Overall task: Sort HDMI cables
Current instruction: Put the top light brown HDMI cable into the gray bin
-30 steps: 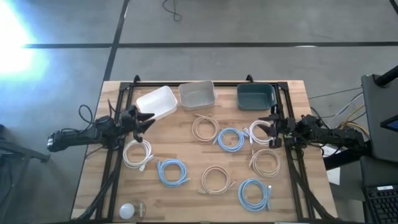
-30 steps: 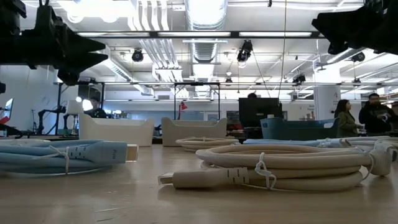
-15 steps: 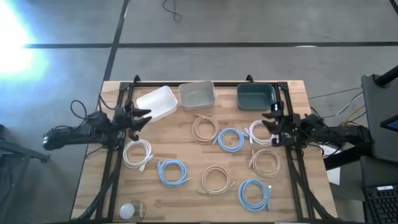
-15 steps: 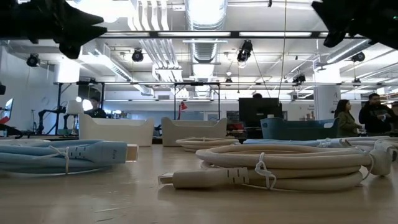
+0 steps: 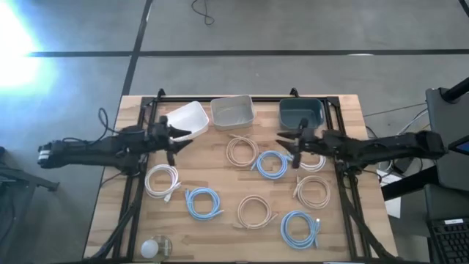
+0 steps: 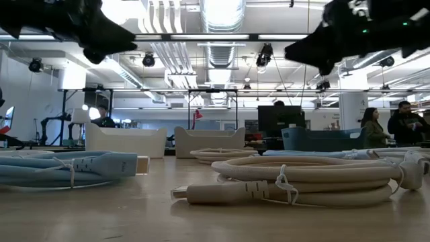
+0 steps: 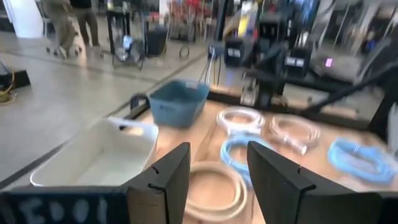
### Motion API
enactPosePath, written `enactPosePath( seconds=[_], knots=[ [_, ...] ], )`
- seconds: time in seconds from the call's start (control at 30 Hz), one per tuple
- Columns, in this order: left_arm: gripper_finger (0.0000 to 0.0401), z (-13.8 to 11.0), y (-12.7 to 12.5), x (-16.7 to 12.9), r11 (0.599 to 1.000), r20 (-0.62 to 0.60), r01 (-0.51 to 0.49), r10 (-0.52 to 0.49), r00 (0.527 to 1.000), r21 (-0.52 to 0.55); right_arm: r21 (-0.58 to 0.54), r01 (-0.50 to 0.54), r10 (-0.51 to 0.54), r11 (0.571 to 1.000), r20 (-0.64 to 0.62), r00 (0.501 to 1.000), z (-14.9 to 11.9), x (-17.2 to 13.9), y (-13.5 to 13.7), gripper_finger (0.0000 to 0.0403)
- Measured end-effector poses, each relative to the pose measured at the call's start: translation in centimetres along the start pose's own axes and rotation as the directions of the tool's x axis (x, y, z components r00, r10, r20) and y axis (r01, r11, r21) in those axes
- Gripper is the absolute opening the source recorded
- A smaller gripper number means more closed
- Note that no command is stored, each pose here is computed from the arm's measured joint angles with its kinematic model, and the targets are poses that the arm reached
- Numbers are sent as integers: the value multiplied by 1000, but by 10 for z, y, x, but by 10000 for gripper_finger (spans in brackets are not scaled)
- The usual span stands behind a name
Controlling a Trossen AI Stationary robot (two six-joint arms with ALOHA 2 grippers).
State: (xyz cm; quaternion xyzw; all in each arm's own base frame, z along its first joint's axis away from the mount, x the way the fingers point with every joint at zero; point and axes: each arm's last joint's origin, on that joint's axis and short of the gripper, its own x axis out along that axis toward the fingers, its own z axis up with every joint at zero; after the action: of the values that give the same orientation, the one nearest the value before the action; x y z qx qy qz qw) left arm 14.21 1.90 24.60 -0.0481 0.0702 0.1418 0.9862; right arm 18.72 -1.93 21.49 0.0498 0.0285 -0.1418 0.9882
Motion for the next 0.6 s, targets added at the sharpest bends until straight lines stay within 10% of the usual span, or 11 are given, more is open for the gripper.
enactPosePath(
  seconds=[0.6],
  knots=[
    [165,-17,-5,38,1000,-147,-6,9,989,17,-243,-49,-74,969,-469,880,-17,124,25,132]
  ],
)
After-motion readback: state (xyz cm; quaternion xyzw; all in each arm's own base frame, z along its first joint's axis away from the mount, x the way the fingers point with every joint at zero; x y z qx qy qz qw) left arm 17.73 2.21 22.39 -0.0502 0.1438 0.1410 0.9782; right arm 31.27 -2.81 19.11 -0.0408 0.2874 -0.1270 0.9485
